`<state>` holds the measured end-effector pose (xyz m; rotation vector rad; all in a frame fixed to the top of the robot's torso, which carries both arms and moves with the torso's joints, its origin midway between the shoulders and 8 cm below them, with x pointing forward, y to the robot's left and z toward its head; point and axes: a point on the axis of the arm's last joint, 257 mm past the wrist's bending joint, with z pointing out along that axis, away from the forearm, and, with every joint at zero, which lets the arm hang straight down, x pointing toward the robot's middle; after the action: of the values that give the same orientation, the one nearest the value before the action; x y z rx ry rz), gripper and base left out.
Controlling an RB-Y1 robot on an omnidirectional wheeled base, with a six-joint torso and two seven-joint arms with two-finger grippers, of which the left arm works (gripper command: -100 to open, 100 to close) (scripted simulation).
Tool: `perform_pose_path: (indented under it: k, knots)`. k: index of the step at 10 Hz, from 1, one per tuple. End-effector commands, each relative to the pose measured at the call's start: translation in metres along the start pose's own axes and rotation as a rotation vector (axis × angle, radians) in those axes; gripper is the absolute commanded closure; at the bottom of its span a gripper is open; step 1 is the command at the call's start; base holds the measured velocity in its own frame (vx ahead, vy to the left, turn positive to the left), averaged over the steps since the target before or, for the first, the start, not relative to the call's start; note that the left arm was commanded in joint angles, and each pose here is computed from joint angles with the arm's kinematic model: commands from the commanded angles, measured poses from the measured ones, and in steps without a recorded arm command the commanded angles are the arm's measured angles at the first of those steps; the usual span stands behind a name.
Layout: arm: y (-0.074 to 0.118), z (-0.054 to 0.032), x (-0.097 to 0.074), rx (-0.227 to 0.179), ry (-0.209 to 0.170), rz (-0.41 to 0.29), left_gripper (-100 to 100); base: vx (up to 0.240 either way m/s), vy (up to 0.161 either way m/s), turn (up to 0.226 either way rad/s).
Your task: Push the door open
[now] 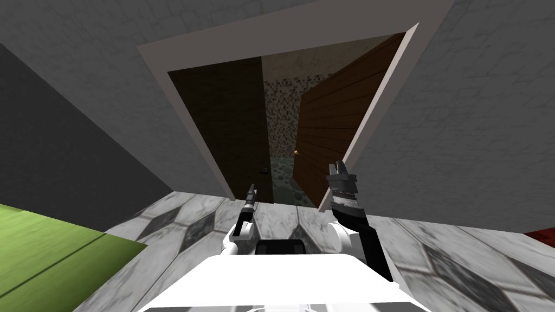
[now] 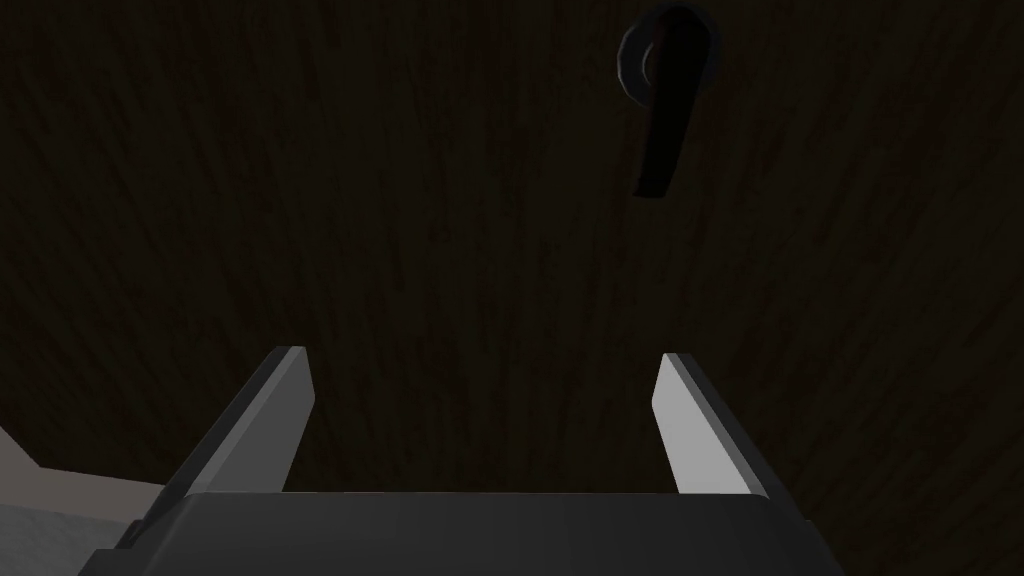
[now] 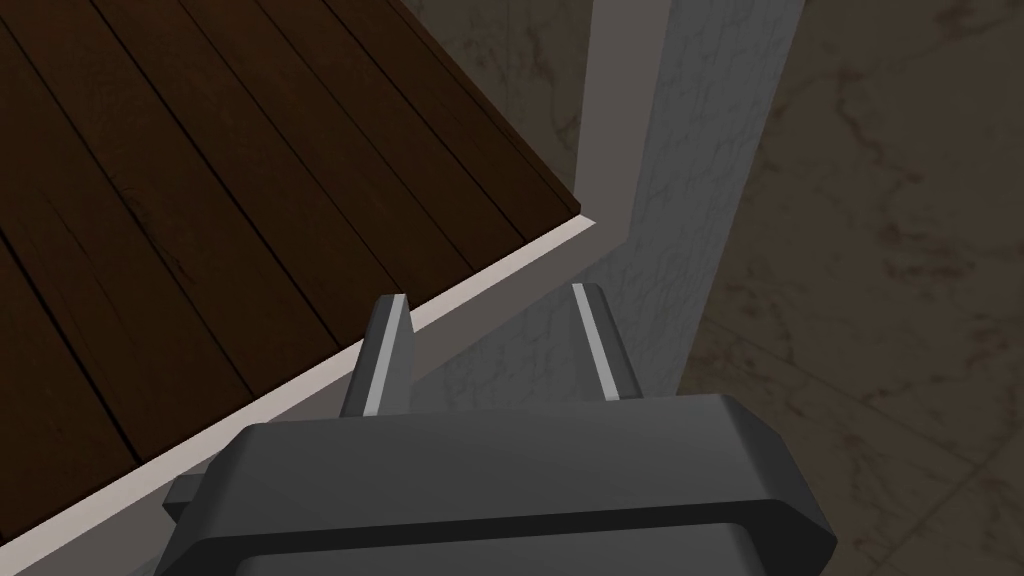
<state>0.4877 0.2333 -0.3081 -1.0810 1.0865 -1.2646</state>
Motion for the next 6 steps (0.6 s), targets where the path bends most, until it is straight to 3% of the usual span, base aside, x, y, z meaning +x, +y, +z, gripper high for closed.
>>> perform_pose_path:
  k: [1, 6]
  knots:
    - [0.010, -0.0011, 0.004, -0.018, 0.005, -0.002, -100, 0.067, 0.042, -0.074]
    - [0.033, -0.0044, 0.012, -0.063, 0.016, -0.007, -100, 0.070, 0.044, -0.048]
